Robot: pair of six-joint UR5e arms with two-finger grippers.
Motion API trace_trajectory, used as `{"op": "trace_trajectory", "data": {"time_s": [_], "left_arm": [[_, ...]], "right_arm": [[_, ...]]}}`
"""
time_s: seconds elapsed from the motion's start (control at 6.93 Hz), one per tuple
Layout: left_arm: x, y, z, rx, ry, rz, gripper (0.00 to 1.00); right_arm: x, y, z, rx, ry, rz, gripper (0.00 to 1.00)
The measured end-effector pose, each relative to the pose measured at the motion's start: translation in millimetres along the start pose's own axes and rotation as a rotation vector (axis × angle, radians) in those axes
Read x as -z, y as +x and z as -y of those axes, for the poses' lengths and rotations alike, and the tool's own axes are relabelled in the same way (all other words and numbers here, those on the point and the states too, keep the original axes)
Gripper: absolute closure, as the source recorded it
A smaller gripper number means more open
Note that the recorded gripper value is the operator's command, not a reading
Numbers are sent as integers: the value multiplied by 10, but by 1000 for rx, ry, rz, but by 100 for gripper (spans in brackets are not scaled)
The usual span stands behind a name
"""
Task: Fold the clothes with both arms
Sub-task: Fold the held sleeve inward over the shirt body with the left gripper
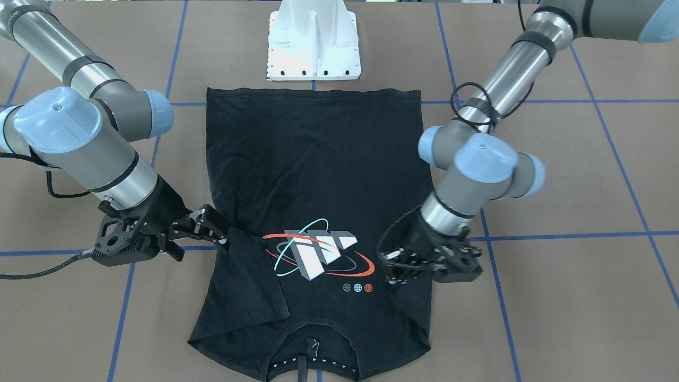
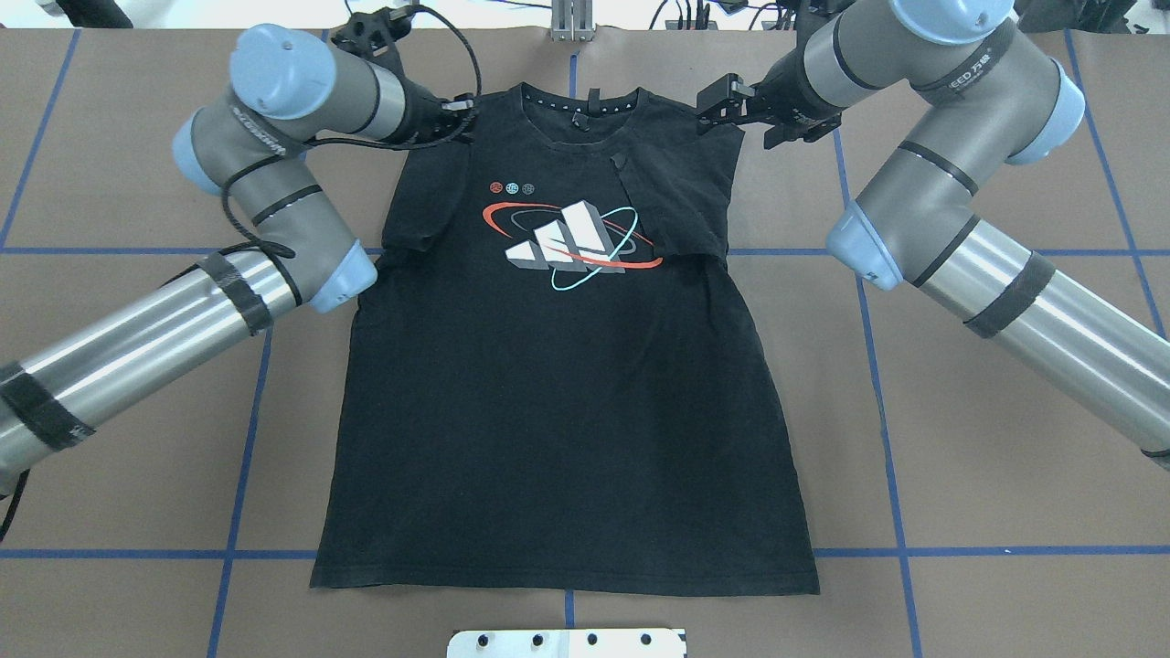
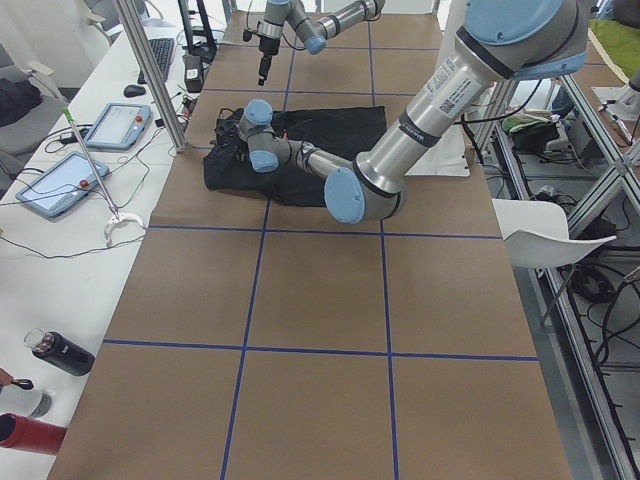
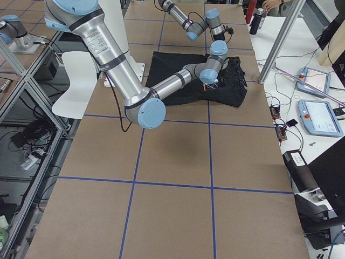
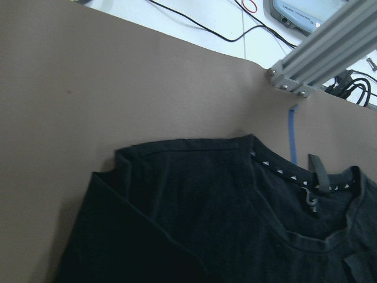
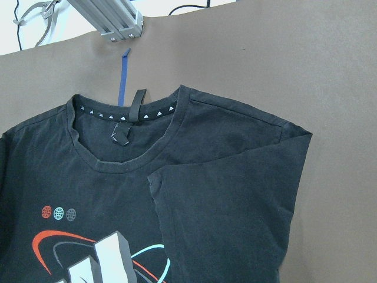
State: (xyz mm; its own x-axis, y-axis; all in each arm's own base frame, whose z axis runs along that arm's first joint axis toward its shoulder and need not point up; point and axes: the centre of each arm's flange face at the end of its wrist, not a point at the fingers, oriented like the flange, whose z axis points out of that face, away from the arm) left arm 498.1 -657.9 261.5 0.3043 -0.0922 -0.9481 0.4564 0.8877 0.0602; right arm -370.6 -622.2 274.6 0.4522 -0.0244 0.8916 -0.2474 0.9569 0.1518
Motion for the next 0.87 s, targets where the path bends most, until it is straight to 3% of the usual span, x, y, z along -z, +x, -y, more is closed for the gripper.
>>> {"op": "trace_trajectory", "data": {"time_s": [0.29,0.43,0.58,0.87], "left_arm": [[-213,312,-210,22,18,2,100],[-243,335,-244,23,22,4,32],[-251,338,-257,22,22,1,0],[-154,391,-253,31,24,-42,0]], "right_arm": [[3,9,3,-1,1,-1,0],[3,10,4,-1,1,-1,0],[3,13,6,-2,1,-2,0],[-2,13,7,-6,-2,-3,0]]}}
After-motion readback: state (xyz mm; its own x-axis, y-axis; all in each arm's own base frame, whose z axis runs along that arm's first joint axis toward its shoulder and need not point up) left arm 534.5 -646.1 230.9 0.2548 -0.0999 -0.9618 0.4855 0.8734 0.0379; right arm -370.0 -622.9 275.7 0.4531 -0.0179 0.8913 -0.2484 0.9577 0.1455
